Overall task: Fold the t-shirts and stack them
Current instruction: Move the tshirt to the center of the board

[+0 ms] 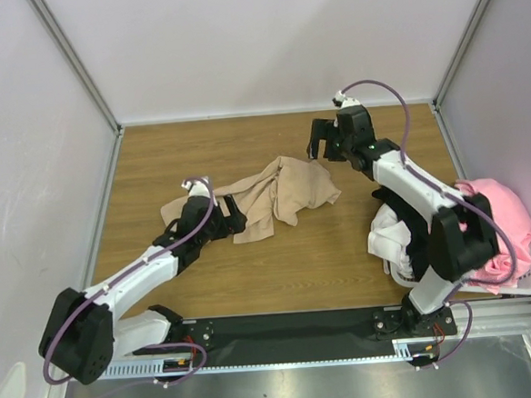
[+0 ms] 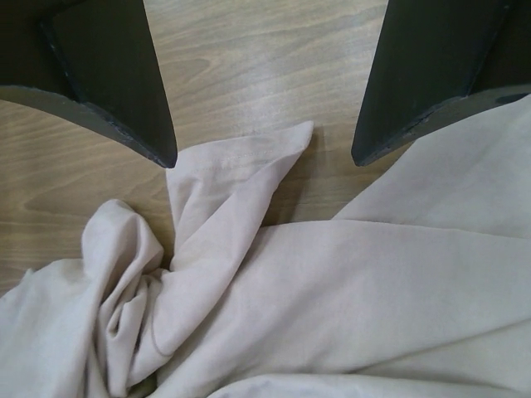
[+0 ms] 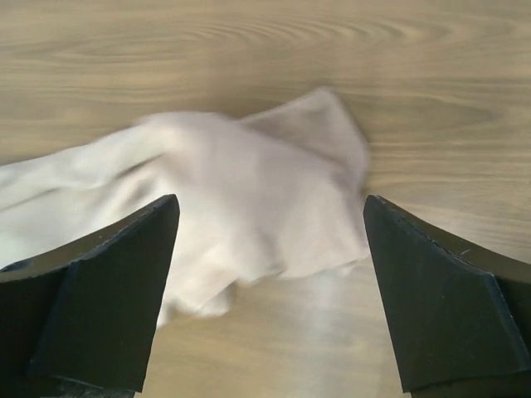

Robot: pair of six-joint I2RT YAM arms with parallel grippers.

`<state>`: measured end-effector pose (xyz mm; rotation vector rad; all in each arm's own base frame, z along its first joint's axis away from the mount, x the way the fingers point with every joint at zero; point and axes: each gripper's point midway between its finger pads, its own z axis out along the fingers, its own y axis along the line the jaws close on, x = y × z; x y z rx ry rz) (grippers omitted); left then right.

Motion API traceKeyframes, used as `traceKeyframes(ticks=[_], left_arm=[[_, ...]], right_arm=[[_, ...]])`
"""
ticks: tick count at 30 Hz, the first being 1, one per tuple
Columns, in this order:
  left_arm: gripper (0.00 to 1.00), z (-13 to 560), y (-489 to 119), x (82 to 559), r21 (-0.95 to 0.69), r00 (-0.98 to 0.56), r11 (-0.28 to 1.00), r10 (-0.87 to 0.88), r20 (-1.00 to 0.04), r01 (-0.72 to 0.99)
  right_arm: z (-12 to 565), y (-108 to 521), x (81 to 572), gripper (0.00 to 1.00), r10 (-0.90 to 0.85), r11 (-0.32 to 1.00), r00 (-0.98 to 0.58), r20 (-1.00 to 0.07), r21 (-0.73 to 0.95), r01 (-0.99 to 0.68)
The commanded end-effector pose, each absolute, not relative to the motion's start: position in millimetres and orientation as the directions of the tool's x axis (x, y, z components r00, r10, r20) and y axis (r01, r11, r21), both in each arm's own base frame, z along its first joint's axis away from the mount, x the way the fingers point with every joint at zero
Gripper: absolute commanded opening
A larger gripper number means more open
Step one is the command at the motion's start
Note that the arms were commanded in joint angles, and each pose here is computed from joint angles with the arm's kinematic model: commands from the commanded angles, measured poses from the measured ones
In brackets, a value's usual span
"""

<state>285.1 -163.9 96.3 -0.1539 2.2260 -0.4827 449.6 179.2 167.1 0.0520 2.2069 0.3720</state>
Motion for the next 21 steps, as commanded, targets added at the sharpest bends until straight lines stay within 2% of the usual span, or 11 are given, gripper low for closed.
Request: traceKeyframes(ticks=[1,2,6,12,15,16,18,21], left_arm=[[0.92,95,-173,294,-0.398,-0.613,0.914,-0.269,-0.743,0.081],[0.89,86,-174,293,-0.389,-0.628,0.918,-0.259,-0.734,0.076],[0.87,74,-181,288,-0.369,-0.649,0.925,-0.228,-0.725,0.087],[0.84,54,-186,282,-0.346,-0.668,0.935,-0.206,-0.715,0.082],[0.74,44,-182,286,-0.301,-0.681,0.952,-0.183,-0.709,0.057],[0.64,43,-183,287,-0.293,-0.681,0.954,-0.176,-0.711,0.059],[0.56,39,-183,289,-0.283,-0.689,0.957,-0.170,-0.705,0.053],[0.36,41,-187,293,-0.294,-0.685,0.954,-0.180,-0.706,0.053]], right_arm=[[256,194,422,0.99,0.161,0.933,-0.490,-0.857,0.294,-0.209],[271,192,414,0.99,0.175,0.926,-0.467,-0.867,0.305,-0.221],[277,184,392,1.00,0.199,0.921,-0.457,-0.867,0.325,-0.215],[265,166,372,1.00,0.204,0.936,-0.485,-0.851,0.314,-0.157],[270,161,366,1.00,0.208,0.939,-0.485,-0.849,0.312,-0.144],[271,159,364,1.00,0.212,0.939,-0.483,-0.850,0.313,-0.139],[271,158,362,1.00,0.223,0.938,-0.479,-0.849,0.321,-0.134],[272,151,360,1.00,0.236,0.940,-0.470,-0.850,0.322,-0.110]])
